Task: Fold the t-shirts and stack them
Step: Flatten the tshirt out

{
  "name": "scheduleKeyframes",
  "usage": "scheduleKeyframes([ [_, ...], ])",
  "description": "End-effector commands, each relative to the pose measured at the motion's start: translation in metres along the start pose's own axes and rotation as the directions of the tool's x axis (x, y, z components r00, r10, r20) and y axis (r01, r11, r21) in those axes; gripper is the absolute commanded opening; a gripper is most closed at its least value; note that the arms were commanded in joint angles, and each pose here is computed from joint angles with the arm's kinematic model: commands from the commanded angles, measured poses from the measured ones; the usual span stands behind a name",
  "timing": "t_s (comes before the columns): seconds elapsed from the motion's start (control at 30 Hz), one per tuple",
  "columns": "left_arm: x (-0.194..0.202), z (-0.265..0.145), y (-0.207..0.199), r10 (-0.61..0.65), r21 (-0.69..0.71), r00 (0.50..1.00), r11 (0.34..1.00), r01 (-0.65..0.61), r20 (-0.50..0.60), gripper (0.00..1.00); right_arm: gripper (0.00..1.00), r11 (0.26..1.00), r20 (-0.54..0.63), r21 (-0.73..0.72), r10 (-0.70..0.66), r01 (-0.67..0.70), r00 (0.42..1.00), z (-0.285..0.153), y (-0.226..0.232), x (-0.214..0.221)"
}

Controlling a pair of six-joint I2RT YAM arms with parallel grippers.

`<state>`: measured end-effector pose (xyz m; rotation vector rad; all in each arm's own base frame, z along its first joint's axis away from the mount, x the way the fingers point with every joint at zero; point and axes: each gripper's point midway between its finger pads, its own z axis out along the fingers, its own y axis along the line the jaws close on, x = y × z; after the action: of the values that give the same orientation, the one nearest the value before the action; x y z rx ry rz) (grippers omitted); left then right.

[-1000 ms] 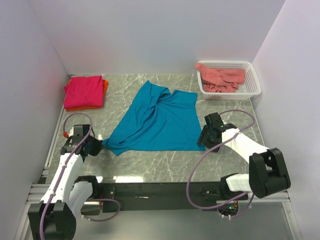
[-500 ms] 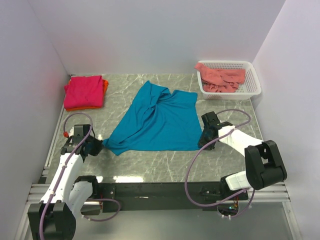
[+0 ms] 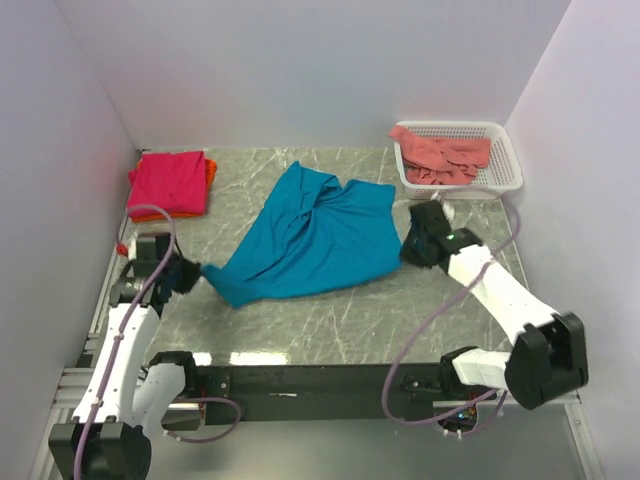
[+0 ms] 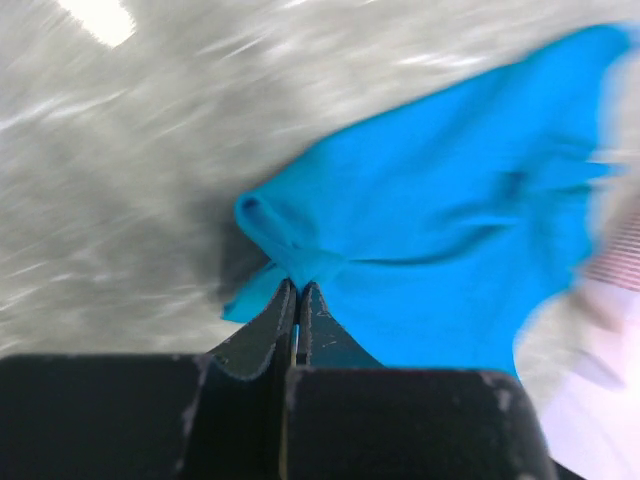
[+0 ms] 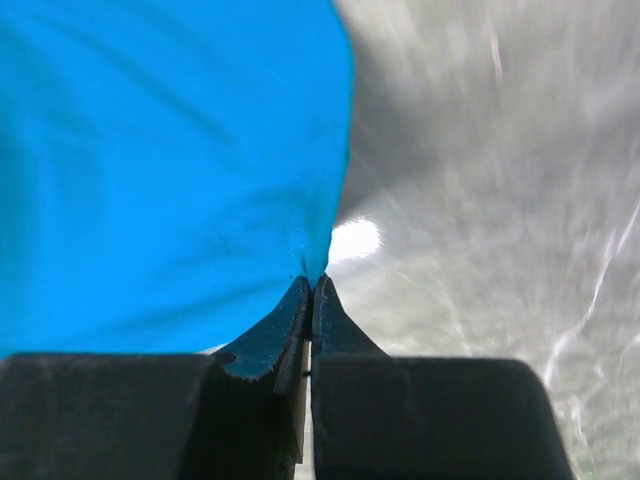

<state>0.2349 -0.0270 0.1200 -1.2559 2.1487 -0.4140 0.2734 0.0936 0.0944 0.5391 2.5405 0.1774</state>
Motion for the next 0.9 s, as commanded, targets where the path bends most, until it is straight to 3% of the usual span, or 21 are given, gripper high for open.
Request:
scheduleKeyframes([
  [0.0, -0.045, -0.057, -0.078, 0.007, 0.246, 0.99, 0.968, -0.042, 0.139, 0.01, 0.0, 0.995, 0.283, -0.096, 0.024, 0.003, 0.959, -0.072, 0.027, -0.085],
  [0.13, -0.076, -0.111, -0.13, -0.013, 0.38, 0.977, 0.922, -0.07, 0.211, 0.01, 0.0, 0.977, 0.509, -0.212, 0.119, -0.011, 0.853, -0.168, 0.043, -0.161],
  [0.27, -0.102, -0.173, -0.171, -0.054, 0.493, 0.958, 0.865, -0.097, 0.283, 0.01, 0.0, 0.962, 0.654, -0.271, 0.162, 0.029, 0.739, -0.253, 0.044, -0.197],
  [0.33, -0.125, -0.215, -0.182, -0.112, 0.524, 0.922, 0.845, -0.108, 0.37, 0.01, 0.0, 0.957, 0.719, -0.285, 0.174, 0.058, 0.673, -0.3, 0.039, -0.209],
  [0.47, -0.146, -0.287, -0.19, -0.202, 0.584, 0.867, 0.803, -0.12, 0.456, 0.01, 0.0, 0.938, 0.789, -0.323, 0.191, 0.129, 0.584, -0.371, 0.031, -0.212],
  [0.63, -0.152, -0.382, -0.191, -0.301, 0.705, 0.804, 0.682, -0.194, 0.513, 0.01, 0.0, 0.891, 0.851, -0.388, 0.248, 0.235, 0.464, -0.456, 0.015, -0.192],
  [0.87, -0.16, -0.478, -0.168, -0.419, 0.747, 0.688, 0.606, -0.274, 0.592, 0.01, 0.0, 0.838, 0.875, -0.424, 0.28, 0.344, 0.396, -0.511, 0.007, -0.168],
])
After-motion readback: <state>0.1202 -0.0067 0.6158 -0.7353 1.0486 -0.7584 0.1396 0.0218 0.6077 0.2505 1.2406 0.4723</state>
